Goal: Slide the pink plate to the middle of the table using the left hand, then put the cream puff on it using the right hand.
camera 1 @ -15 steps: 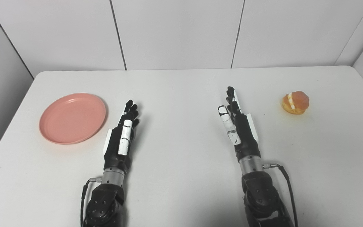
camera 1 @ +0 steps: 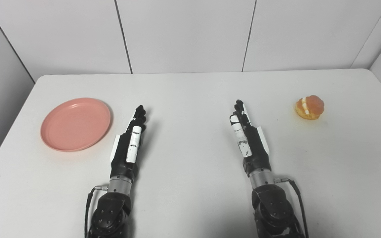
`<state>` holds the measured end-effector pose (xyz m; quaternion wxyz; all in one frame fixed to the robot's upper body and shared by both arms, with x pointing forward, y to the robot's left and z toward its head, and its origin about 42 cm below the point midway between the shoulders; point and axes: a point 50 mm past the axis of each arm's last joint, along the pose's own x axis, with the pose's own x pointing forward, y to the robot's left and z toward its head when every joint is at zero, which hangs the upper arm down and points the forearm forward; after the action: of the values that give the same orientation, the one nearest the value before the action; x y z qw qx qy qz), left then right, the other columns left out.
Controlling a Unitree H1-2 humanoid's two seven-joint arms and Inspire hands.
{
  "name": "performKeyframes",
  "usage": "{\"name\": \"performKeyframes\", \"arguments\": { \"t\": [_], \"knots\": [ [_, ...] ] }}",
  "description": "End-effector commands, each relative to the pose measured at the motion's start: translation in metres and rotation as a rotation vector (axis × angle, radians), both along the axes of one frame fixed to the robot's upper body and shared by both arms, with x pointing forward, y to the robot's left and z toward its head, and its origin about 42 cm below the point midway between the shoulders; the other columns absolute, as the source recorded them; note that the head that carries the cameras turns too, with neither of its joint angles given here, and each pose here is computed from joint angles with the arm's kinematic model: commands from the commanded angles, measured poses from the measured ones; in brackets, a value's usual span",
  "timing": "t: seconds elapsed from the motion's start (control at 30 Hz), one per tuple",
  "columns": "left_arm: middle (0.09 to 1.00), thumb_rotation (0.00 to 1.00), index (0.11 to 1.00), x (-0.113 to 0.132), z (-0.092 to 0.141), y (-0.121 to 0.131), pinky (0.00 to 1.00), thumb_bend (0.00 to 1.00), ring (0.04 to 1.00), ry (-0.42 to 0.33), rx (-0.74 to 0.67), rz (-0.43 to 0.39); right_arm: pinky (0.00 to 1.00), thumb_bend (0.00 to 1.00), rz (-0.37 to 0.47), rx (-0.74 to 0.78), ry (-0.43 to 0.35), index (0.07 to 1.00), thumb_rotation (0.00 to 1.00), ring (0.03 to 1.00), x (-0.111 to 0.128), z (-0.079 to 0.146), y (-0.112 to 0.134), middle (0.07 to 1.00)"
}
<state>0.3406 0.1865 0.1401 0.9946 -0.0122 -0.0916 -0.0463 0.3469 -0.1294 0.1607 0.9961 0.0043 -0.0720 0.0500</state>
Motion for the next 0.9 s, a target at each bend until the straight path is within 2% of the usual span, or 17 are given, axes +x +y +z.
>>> {"name": "performKeyframes", "arguments": {
  "t": [0.0,0.13,0.37,0.57,0.7,0.77,0.87],
  "knots": [
    [0.985,0.99,0.962,0.007,0.016,-0.003,0.99,0.48,0.991,-0.057,0.003,-0.016,1.00,0.63,0.010,0.016,-0.056,1.000,0.97,1.000,0.003,0.018,0.002,1.000],
    [0.985,0.99,0.951,0.007,0.016,-0.002,0.99,0.48,0.989,-0.051,0.008,-0.031,1.00,0.63,0.024,0.011,-0.042,1.000,0.98,1.000,0.003,0.017,0.002,1.000],
    [1.000,1.00,1.000,0.008,0.015,0.001,1.00,0.57,1.000,-0.041,0.034,-0.107,1.00,0.64,0.026,0.029,-0.021,1.000,0.96,1.000,0.005,0.015,0.002,1.000],
    [1.000,1.00,1.000,0.008,0.014,-0.001,1.00,0.59,1.000,-0.035,0.042,-0.116,1.00,0.64,0.027,0.010,-0.023,1.000,0.97,1.000,0.007,0.012,-0.002,1.000],
    [1.000,1.00,1.000,0.004,0.013,-0.010,1.00,0.55,1.000,-0.031,0.037,-0.102,1.00,0.63,0.019,0.008,-0.025,1.000,0.98,1.000,0.007,0.008,-0.012,1.000],
    [1.000,1.00,1.000,0.004,0.013,-0.014,1.00,0.54,1.000,-0.030,0.033,-0.099,1.00,0.63,0.001,0.035,-0.021,1.000,0.90,1.000,0.006,0.006,-0.017,1.000],
    [1.000,1.00,1.000,0.007,0.019,-0.019,1.00,0.52,1.000,-0.056,0.041,-0.066,0.98,0.62,-0.040,0.005,-0.017,0.990,0.88,0.997,0.005,0.002,-0.026,0.999]
  ]
}}
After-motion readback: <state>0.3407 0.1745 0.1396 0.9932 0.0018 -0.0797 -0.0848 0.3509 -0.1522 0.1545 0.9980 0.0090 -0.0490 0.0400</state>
